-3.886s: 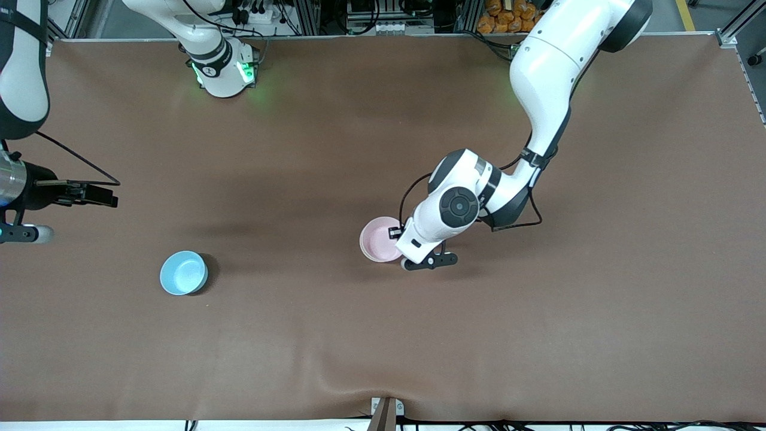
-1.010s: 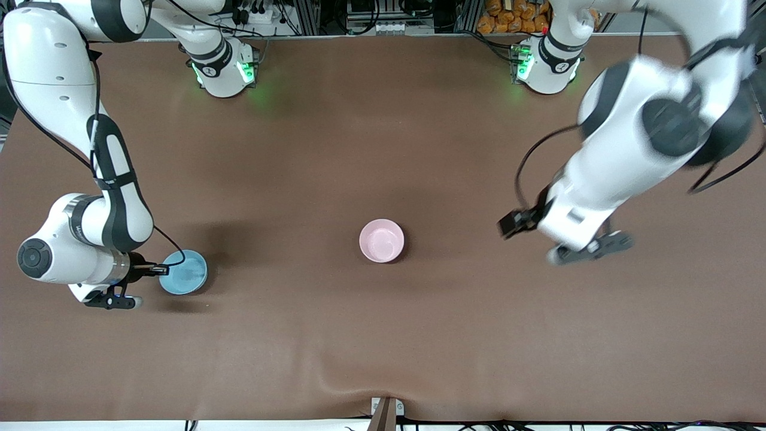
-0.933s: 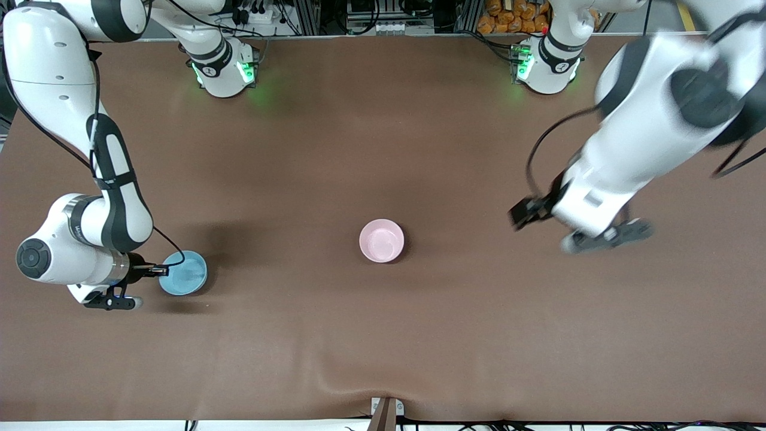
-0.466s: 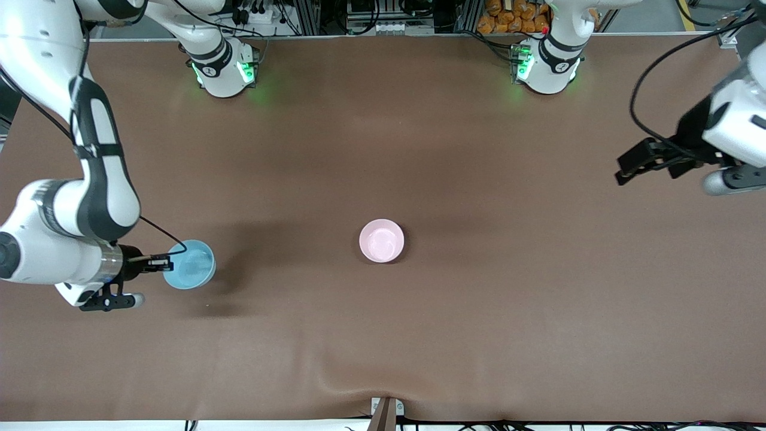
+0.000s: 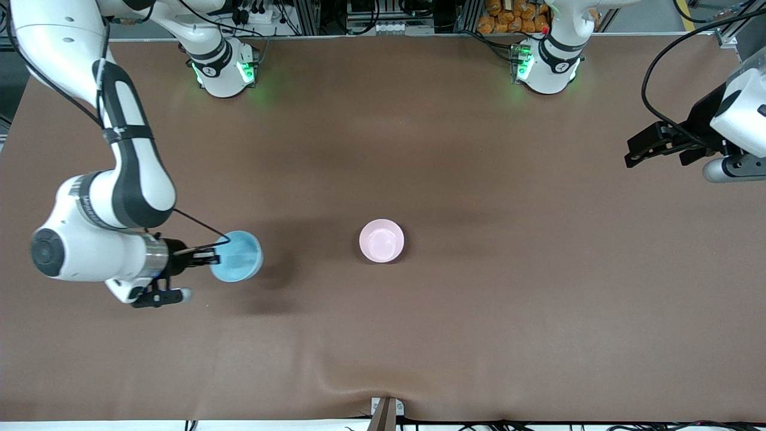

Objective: Stack pink and blue bowls on white bowl
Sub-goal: 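Carry the blue bowl with the right gripper over the pink bowl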

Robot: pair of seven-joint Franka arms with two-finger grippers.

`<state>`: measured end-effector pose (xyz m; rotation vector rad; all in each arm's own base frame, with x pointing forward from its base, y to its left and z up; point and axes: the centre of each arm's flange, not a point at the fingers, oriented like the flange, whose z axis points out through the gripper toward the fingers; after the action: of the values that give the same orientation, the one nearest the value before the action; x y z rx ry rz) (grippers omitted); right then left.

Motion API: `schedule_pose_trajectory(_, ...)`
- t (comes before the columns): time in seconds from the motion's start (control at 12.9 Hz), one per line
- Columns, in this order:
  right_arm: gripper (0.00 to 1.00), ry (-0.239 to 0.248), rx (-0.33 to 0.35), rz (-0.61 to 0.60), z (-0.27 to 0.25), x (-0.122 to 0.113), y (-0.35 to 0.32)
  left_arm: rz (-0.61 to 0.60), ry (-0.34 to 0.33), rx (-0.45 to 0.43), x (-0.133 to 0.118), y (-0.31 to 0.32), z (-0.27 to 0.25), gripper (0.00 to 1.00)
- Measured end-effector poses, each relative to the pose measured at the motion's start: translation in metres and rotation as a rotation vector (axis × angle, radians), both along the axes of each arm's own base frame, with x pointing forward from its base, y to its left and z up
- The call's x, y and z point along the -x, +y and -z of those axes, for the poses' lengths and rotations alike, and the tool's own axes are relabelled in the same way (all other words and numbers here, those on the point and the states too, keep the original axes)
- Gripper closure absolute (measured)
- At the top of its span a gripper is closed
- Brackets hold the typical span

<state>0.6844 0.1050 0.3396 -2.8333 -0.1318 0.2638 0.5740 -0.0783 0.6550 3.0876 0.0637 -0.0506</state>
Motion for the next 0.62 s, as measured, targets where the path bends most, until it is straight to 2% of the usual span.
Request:
schedule_pose_trajectory(0.31,0.97,0.058,-0.017,0.058,0.009,0.011,0.057,-0.032,0.004,0.013,-0.004,0.045,0.003,0.00)
schedule_pose_trajectory(0.47,0.97,0.083,-0.008,0.075,0.012,0.021,0.098,-0.024,0.009,0.007,-0.004,0.039,0.005,0.00)
schedule_pose_trajectory(0.62,0.97,0.082,0.004,0.128,0.015,0.034,0.150,-0.011,0.010,0.000,-0.001,0.028,0.005,0.00)
